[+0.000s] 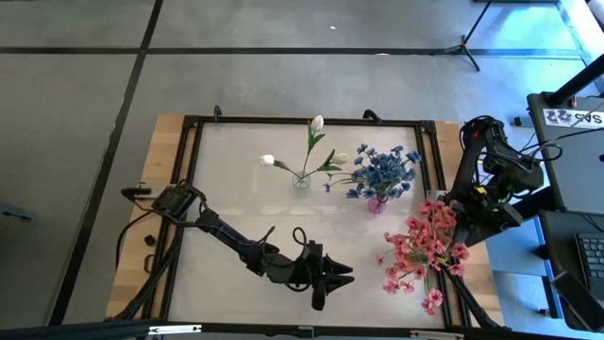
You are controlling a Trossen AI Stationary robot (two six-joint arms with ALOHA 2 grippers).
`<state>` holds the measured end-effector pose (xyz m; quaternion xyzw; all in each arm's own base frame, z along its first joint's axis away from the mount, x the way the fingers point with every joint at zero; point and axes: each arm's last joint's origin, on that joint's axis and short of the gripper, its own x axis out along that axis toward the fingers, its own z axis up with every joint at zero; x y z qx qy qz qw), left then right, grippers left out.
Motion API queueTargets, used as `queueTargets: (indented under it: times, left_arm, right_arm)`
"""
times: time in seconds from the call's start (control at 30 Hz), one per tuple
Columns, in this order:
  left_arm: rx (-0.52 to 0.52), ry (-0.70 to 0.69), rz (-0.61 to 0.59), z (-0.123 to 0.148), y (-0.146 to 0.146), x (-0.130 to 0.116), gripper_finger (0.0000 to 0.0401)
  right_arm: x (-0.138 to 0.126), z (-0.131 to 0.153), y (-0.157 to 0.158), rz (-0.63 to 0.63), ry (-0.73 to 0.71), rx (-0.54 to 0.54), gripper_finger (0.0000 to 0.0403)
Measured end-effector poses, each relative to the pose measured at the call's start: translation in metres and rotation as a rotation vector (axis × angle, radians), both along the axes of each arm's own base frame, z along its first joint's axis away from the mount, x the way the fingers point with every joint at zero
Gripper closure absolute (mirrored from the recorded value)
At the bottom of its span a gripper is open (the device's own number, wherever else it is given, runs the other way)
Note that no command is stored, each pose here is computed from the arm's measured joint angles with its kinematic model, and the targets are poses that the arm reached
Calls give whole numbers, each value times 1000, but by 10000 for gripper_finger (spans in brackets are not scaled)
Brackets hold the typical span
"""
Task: Sort flowers into vase by color
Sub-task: Put the pink flower into the red vase
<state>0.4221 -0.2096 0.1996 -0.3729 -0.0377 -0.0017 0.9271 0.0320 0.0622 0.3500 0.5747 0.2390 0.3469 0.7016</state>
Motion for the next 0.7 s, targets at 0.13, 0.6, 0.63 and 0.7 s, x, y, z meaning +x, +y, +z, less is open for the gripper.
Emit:
queueTargets:
  times: [0.13,0.6,0.63,0.7]
  left_arm:
    - [-1,-1,0,0,0,0,254]
    - [-5,-1,0,0,0,0,254]
    - [-5,-1,0,0,0,0,254]
    - [-5,-2,0,0,0,0,254]
  right_arm:
    - [0,2,0,19,20,45,214]
    - [4,8,-5,-185,116,217,214]
    - [4,8,-5,-185,133,240,214]
    - [4,8,-5,-172,181,290,214]
